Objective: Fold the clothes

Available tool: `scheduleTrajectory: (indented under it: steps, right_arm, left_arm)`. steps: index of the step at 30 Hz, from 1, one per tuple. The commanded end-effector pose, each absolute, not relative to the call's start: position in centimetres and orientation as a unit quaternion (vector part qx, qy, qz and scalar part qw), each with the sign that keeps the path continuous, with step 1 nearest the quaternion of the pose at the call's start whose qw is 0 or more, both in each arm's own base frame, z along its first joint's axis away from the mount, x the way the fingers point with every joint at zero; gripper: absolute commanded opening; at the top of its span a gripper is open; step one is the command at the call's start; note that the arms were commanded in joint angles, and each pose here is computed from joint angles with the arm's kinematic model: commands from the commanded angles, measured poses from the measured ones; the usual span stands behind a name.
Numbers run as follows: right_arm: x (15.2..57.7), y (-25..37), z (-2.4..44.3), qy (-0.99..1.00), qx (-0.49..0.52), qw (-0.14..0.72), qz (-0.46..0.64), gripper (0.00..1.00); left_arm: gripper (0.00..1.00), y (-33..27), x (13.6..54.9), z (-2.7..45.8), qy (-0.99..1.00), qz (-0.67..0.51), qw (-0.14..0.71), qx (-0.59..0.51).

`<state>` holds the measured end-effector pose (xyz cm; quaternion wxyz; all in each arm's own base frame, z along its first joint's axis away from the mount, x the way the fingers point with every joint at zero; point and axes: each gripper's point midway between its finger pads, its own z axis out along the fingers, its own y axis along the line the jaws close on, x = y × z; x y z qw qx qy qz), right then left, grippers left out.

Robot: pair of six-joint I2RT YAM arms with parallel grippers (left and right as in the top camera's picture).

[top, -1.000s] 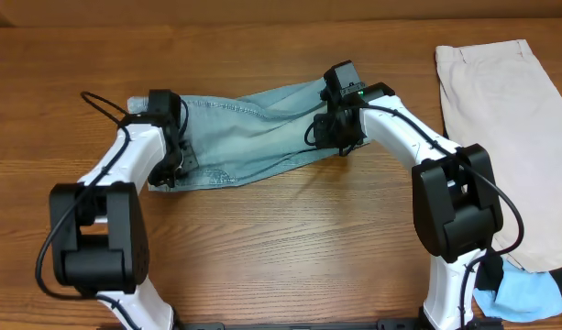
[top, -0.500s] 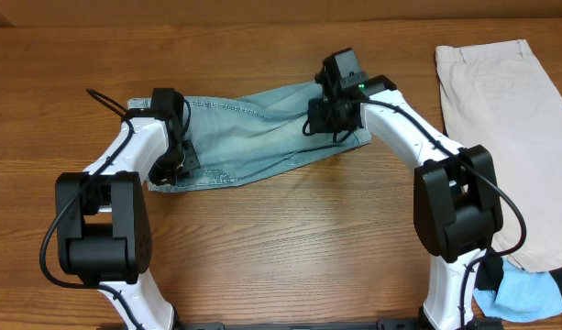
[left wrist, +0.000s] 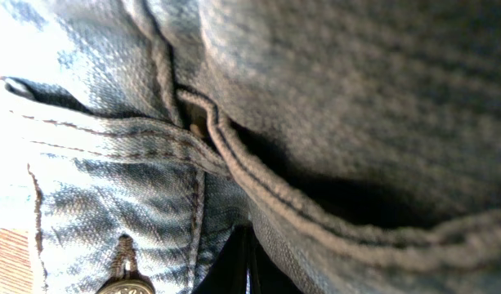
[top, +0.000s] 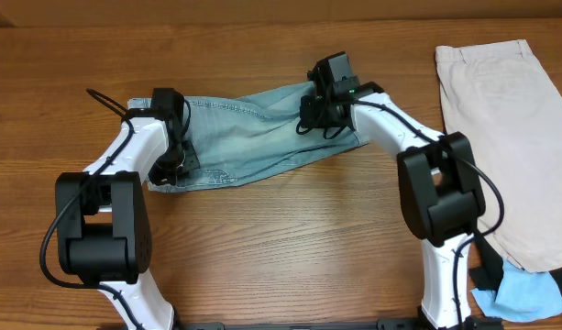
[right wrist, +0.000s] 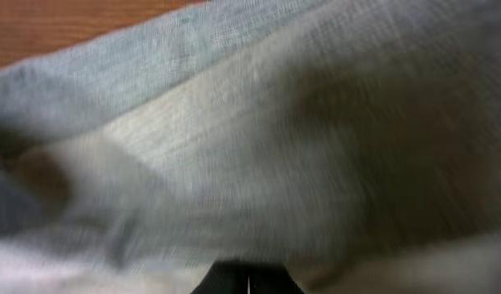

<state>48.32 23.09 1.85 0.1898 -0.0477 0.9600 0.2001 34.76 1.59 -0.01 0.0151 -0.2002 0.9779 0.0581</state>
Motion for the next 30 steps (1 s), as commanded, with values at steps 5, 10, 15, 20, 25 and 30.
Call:
scheduleTrajectory:
  steps: [5,10,15,20,25,30]
  right_arm:
    - [52.0,26.8,4.6,0.925,-0.045,0.265,0.27,0.04]
    - [54.9,27.6,9.6,0.904,-0.044,0.312,0.291,0.05]
    - [55.5,25.7,11.8,0.913,-0.046,0.301,0.272,0.05]
    - [53.7,21.9,11.9,0.942,-0.041,0.237,0.234,0.3]
    - [50.7,18.5,10.5,0.967,-0.004,0.151,0.206,0.51]
    - [47.9,17.4,9.1,0.978,0.01,0.088,0.187,0.54]
  left_arm:
    - [0.04,1.7,30.9,-4.6,0.973,0.072,-0.069,-0.208]
    - [0.05,1.8,30.9,-4.6,0.972,0.072,-0.067,-0.213]
    - [0.04,2.4,31.3,-3.8,0.97,0.072,-0.071,-0.223]
    - [0.04,4.2,33.0,-0.1,0.966,0.069,-0.078,-0.238]
    - [0.04,6.0,35.9,5.3,0.967,0.055,-0.056,-0.242]
    - [0.14,6.1,38.5,10.3,0.975,0.021,-0.016,-0.221]
